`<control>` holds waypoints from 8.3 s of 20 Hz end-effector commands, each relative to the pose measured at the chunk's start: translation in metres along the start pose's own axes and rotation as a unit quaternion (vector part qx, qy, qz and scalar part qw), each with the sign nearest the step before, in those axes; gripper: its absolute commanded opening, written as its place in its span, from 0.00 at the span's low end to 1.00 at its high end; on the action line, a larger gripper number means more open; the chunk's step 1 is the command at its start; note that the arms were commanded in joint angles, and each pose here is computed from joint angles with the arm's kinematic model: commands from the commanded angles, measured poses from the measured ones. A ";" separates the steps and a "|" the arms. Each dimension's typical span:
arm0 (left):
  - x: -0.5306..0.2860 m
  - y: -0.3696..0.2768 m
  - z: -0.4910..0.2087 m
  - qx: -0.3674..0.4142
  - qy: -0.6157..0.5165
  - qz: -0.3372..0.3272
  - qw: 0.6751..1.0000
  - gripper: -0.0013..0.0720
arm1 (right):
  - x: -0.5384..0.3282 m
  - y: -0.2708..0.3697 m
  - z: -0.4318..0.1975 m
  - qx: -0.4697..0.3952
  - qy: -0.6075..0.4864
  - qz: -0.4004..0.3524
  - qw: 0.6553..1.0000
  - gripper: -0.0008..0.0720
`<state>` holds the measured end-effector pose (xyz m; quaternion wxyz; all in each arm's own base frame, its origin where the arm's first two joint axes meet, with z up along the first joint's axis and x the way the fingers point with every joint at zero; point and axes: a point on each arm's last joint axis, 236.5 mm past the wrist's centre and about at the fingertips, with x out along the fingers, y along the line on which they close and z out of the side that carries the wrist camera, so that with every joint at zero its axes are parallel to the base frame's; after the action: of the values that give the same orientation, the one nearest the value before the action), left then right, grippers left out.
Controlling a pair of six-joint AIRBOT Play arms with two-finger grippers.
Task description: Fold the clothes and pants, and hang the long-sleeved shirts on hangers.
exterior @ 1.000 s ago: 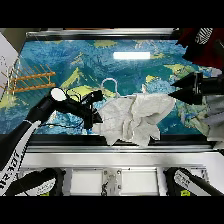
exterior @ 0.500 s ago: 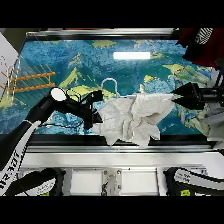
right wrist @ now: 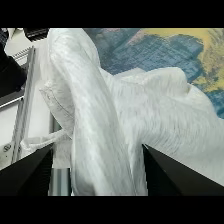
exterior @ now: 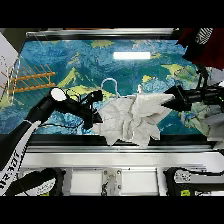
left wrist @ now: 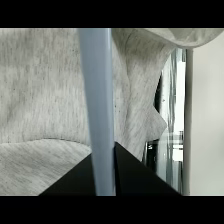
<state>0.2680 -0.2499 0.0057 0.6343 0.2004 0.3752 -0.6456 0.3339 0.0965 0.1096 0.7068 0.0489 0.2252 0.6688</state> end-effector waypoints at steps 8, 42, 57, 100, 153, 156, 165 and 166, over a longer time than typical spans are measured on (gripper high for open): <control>0.000 0.000 0.000 0.000 0.000 0.000 1.000 0.05 | 0.021 0.005 -0.003 -0.001 0.009 0.036 0.999 0.82; 0.000 0.001 0.000 0.000 0.000 0.002 1.000 0.05 | 0.021 0.004 0.001 -0.003 0.000 0.034 0.999 0.04; -0.017 0.031 -0.010 -0.173 -0.018 0.048 0.984 0.72 | 0.021 -0.009 0.006 -0.005 -0.010 0.007 1.000 0.03; 0.017 0.023 0.099 -0.644 -0.274 0.102 0.707 0.71 | 0.000 -0.003 0.147 -0.060 -0.215 -0.095 0.970 0.03; -0.167 0.072 -0.053 -0.615 -0.279 0.295 0.675 0.05 | 0.030 0.055 0.195 -0.024 -0.232 -0.065 0.970 0.03; -0.170 0.067 -0.020 -0.573 -0.282 0.291 0.712 0.05 | 0.028 0.052 0.198 -0.022 -0.239 -0.072 0.968 0.03; -0.187 0.079 -0.077 -0.614 -0.228 0.331 0.679 0.05 | 0.035 0.055 0.183 -0.015 -0.203 -0.062 0.977 0.03; -0.186 0.081 -0.085 -0.622 -0.222 0.330 0.674 0.05 | 0.036 0.056 0.181 -0.015 -0.200 -0.059 0.978 0.03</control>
<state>0.3516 -0.0766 0.0866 0.8583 -0.2834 0.4229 -0.0644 0.3569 0.1776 0.2877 0.7823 0.1629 0.0613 0.5981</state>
